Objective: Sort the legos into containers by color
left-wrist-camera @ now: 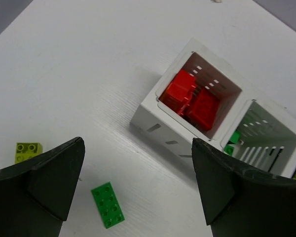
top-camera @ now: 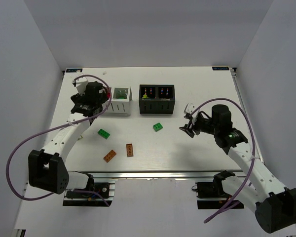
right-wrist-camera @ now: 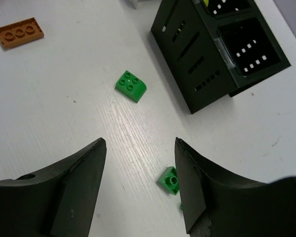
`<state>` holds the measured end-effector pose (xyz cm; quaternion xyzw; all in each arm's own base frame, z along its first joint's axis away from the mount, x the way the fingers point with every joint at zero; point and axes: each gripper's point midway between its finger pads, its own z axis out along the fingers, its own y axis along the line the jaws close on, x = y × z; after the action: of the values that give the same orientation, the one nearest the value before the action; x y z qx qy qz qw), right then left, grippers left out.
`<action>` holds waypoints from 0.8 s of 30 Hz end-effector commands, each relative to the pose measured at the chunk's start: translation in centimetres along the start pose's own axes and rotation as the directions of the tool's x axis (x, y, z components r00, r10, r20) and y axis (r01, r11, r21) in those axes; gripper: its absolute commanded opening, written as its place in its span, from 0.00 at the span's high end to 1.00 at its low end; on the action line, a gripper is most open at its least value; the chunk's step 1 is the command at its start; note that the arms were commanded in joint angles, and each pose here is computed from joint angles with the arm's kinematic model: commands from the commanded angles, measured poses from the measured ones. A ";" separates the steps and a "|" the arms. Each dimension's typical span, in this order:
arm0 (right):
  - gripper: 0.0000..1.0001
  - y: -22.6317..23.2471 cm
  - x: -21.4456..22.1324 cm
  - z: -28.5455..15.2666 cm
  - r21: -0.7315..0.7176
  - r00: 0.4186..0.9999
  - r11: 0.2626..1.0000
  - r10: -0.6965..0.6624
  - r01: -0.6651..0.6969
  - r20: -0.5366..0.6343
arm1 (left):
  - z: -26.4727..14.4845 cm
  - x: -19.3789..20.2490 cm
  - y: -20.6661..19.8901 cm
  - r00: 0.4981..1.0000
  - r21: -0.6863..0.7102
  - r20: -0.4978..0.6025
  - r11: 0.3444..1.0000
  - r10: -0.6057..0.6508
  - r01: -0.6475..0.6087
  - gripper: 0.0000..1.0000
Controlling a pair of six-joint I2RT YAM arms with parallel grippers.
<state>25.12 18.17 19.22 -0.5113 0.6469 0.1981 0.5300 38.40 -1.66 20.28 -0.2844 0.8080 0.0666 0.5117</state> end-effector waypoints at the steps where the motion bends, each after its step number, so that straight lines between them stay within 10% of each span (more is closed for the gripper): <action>1: 0.37 0.2 -1.5 0.3 -0.015 1.000 1.000 0.007 -0.008 -0.016 | 0.3 -1.1 1.6 0.999 -0.089 0.035 0.996 0.026 -0.023 0.02; 24: 0.23 2.2 -3.5 2.9 0.108 0.976 0.973 -0.190 0.202 -0.108 | 5.4 9.0 14.1 0.936 -0.263 -0.351 0.957 0.025 -0.124 0.03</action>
<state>23.05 22.53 17.25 -0.5687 0.6535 0.1070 0.4879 32.55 8.84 8.34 -0.3368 0.8661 0.1600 0.3330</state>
